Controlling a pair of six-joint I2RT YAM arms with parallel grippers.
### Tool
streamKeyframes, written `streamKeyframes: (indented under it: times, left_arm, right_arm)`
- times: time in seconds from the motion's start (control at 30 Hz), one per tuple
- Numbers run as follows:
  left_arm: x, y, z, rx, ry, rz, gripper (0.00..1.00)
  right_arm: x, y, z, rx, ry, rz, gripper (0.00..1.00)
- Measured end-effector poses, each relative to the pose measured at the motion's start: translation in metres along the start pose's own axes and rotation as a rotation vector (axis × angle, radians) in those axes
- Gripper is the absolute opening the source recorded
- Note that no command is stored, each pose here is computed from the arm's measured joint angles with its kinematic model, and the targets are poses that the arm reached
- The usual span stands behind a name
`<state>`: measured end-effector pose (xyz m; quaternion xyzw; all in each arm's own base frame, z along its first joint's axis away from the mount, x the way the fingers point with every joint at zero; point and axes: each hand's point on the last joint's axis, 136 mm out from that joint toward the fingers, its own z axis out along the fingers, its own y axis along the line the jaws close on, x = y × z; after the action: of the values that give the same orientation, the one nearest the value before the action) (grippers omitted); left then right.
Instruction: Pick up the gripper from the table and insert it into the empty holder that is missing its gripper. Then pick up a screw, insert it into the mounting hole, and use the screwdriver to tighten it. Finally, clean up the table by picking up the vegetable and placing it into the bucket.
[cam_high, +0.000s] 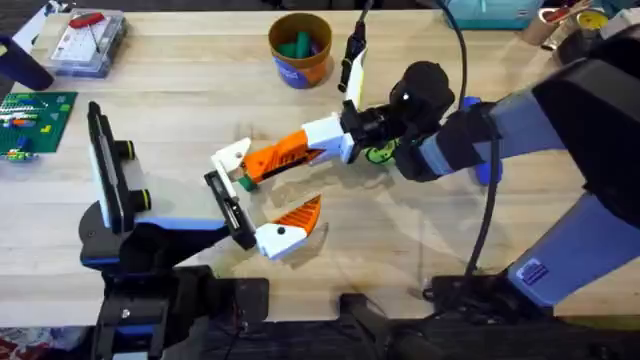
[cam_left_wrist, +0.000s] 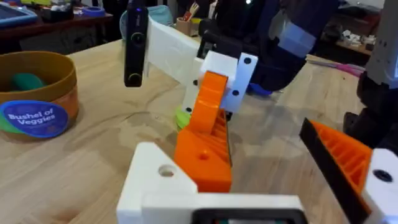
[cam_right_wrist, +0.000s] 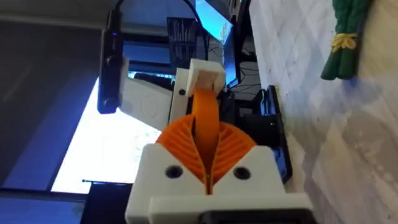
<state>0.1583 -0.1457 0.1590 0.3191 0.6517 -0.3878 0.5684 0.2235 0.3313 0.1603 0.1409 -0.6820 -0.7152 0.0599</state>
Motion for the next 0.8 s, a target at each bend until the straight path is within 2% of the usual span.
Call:
streamKeyframes:
  times: [0.8]
  left_arm:
    - [0.0005,-0.0053,-0.0001,0.030,0.003,-0.003,0.990]
  right_arm:
    - [0.0051,-0.0004,-0.0029,0.002,0.034,0.023,0.013]
